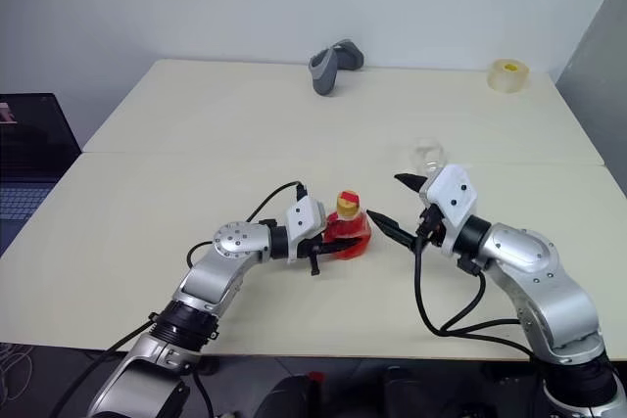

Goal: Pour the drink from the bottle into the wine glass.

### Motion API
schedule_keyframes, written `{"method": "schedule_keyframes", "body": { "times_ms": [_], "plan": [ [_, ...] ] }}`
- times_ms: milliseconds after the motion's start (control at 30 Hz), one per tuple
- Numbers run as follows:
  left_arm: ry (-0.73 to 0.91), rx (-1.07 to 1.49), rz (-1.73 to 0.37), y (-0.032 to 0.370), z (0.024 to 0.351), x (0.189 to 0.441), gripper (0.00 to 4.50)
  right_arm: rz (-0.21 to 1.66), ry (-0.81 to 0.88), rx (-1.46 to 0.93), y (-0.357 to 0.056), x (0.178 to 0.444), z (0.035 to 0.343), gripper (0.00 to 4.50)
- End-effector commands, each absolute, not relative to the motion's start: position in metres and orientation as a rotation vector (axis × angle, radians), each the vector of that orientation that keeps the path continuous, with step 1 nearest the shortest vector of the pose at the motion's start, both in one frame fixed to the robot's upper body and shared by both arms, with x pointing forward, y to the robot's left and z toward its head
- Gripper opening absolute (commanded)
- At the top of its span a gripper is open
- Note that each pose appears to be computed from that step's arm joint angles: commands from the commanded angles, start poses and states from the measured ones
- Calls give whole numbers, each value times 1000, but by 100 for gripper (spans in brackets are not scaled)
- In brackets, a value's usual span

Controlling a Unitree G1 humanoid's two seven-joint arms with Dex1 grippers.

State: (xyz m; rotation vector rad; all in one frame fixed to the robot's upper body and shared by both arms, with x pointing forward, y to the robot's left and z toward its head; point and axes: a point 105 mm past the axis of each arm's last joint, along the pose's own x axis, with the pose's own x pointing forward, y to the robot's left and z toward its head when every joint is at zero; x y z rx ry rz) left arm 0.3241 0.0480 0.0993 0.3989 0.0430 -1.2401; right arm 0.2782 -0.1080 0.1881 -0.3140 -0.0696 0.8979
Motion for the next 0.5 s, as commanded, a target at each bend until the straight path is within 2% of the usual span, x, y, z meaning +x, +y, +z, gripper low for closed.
{"method": "schedule_keyframes", "body": {
  "times_ms": [33, 167, 500],
  "plan": [
    [20, 413, -1242, 48, 105, 325, 77, 975, -75, -262, -102, 262, 199, 392],
    [20, 414, -1242, 48, 105, 325, 77, 985, -92, -199, -89, 261, 207, 392],
    [21, 414, -1238, 48, 105, 325, 77, 1006, -111, -180, -62, 271, 203, 392]
  ]
}}
